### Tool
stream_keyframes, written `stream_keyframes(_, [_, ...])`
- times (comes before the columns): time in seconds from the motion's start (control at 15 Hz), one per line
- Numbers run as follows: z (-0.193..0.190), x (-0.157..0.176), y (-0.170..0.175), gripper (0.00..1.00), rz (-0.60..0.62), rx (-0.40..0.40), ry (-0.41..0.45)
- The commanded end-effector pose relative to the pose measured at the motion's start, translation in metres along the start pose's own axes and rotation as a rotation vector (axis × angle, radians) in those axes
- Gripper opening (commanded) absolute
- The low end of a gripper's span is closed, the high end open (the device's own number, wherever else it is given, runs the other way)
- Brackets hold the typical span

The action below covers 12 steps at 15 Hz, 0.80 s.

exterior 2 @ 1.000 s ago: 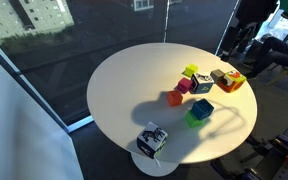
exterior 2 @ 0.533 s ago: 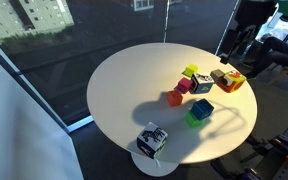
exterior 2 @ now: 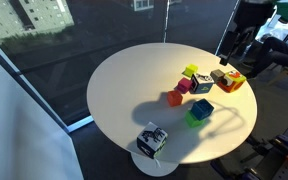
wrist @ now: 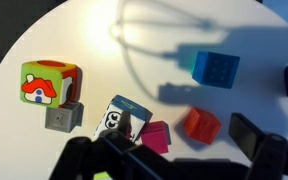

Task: Put the blue block on the orange block

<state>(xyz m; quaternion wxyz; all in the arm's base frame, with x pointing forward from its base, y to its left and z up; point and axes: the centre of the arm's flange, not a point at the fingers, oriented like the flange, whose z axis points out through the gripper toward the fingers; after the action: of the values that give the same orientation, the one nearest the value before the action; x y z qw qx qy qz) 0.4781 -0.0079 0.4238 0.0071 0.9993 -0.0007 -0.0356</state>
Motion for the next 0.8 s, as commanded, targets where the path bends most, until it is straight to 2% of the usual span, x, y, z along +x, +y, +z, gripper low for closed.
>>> stream_keyframes(0.0, [0.008, 0.002, -0.011, 1.0, -0.012, -0.016, -0.006])
stream_keyframes(0.73, [0.048, 0.0, -0.06, 1.0, -0.043, -0.095, -0.015])
